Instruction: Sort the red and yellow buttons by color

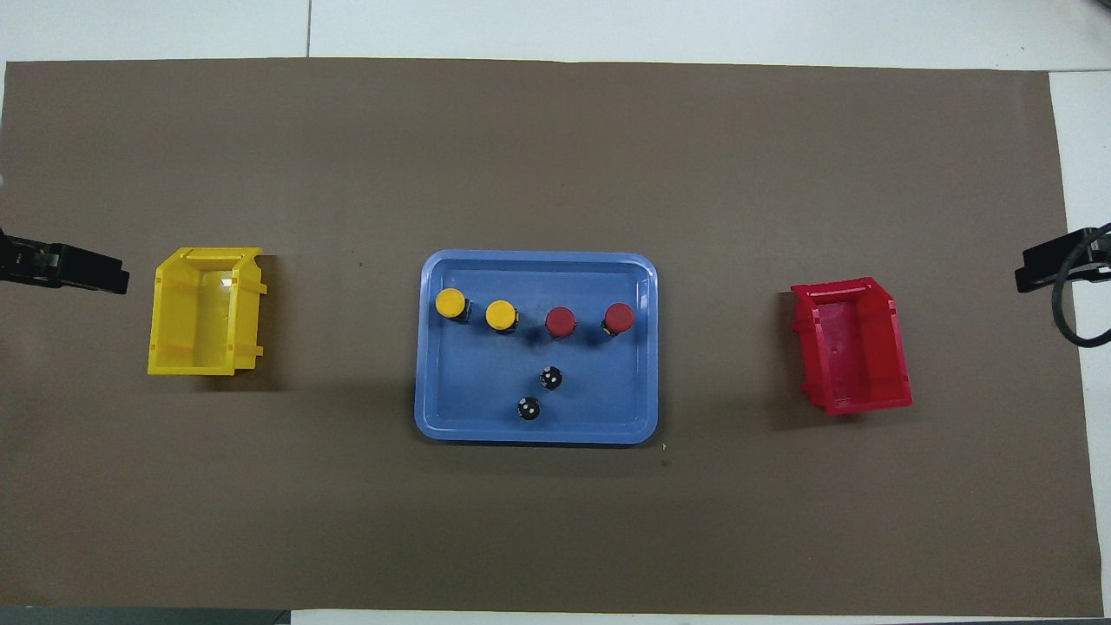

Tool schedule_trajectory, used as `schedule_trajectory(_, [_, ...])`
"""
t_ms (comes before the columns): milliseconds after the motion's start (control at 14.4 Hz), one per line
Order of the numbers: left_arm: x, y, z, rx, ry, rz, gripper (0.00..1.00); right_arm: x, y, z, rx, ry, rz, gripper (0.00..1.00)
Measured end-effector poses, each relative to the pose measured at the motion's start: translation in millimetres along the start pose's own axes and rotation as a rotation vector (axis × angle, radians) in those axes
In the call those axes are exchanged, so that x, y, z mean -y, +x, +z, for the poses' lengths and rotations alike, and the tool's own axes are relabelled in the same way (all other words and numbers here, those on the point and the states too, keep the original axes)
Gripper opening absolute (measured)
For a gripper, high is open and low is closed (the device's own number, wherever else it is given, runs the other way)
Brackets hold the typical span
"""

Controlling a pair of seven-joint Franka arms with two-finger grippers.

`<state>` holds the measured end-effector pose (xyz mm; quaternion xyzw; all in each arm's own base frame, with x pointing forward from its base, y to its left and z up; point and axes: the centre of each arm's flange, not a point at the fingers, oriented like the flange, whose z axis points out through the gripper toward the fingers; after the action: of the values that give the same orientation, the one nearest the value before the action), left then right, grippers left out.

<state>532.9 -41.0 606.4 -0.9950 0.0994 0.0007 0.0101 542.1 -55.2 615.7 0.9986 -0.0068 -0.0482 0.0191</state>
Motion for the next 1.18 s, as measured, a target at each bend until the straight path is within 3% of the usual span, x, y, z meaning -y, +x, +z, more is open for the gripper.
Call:
schedule_trajectory(764, [0.0,-0.2,0.2,0.002,0.000,0.000,1.00,22.0,3.8,-2.9,-0.023,-0.005,-0.029,1.00])
schedule_trajectory(972, [0.0,-3.1,2.5,0.028,-0.003,-0.001,1.00,72.3,10.9,-5.7,-0.069,-0.004,-0.014,1.00])
schedule_trajectory(1181, [-0.6,-3.3,2.7,0.031,-0.003,0.000,1.00,182.2,23.5,14.9,-0.110,0.013,0.037,1.00])
